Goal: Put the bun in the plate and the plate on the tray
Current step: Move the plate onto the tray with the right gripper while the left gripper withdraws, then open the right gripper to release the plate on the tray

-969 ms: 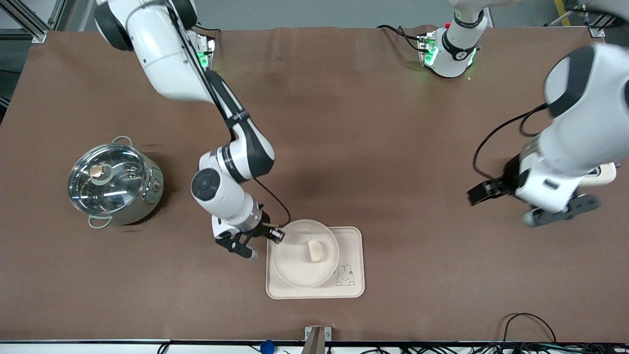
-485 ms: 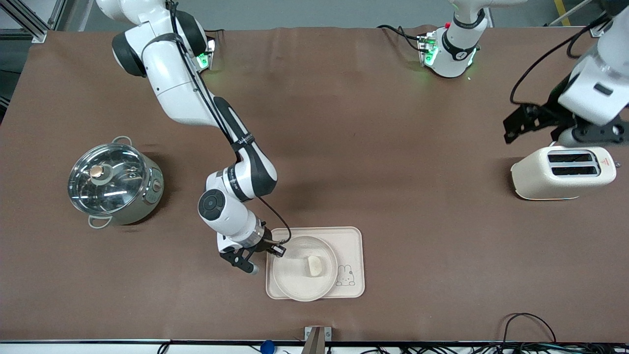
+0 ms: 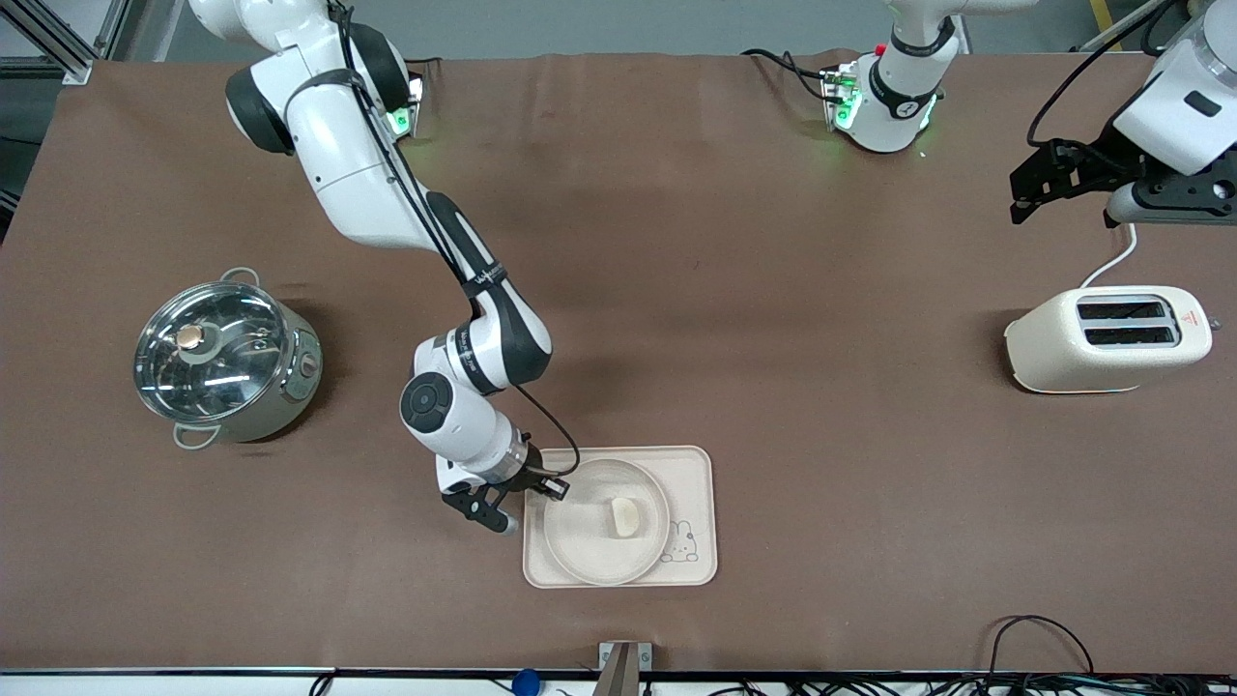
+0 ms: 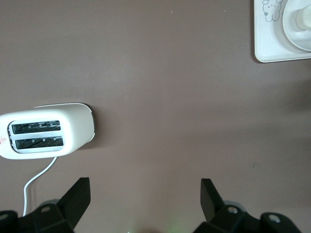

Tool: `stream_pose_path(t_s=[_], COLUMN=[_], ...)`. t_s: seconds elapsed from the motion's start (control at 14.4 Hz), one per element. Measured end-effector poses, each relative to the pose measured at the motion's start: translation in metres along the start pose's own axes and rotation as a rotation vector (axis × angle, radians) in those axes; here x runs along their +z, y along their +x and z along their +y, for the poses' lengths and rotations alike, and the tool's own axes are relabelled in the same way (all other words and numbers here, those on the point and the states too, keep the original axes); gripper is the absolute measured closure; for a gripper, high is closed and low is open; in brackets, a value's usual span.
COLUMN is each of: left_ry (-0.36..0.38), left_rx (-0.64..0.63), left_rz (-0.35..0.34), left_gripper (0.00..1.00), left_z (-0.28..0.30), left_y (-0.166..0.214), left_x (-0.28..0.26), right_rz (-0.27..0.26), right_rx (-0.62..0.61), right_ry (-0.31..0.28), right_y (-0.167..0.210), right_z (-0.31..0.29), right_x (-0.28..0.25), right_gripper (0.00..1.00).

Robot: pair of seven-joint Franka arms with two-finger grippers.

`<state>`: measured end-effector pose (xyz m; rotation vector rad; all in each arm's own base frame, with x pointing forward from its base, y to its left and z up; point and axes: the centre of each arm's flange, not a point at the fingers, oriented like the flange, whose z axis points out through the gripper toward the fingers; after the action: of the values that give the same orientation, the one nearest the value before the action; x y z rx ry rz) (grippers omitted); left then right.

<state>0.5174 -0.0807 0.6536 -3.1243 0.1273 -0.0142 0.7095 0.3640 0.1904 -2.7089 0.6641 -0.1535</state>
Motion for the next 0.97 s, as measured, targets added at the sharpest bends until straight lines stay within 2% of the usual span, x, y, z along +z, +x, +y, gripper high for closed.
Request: stream_pose_path(t_s=[0.14,0.21,0.55,0.76,0.83,0.97], left_ry=[0.000,0.000,0.000,0.000,0.000,0.000], left_rx=[0.000,0.001,0.001,0.001,0.001,0.000], left_rz=[-0.004,-0.004,-0.004,-0.005,-0.005,-0.005], left_gripper=[0.00,0.00,0.00,0.00,0.00,0.00], left_z=[0.000,0.000,0.000,0.000,0.000,0.000], left_y=[0.000,0.000,0.000,0.000,0.000,0.000], left_x=[0.002,0.002,0.002,0.002,0.002,0.002], right_rz=[-0.001,-0.002,0.007,0.043,0.048,0.053], right_rx=[-0.002,-0.003,-0.005,-0.013,-0.018,-0.027], right_ry=[0.002,0.001,0.007,0.047,0.055,0.043], right_y=[-0.003,-0.005,-0.001,0.010,0.013,0.024], right_z=[-0.002,-0.003,-0.004,-0.020,-0.027,-0.036], right_x=[0.001,0.002,-0.002,-0.035,-0.054,-0.097], right_gripper=[0.95,0.90,0.39,0.09,0.01,0.00])
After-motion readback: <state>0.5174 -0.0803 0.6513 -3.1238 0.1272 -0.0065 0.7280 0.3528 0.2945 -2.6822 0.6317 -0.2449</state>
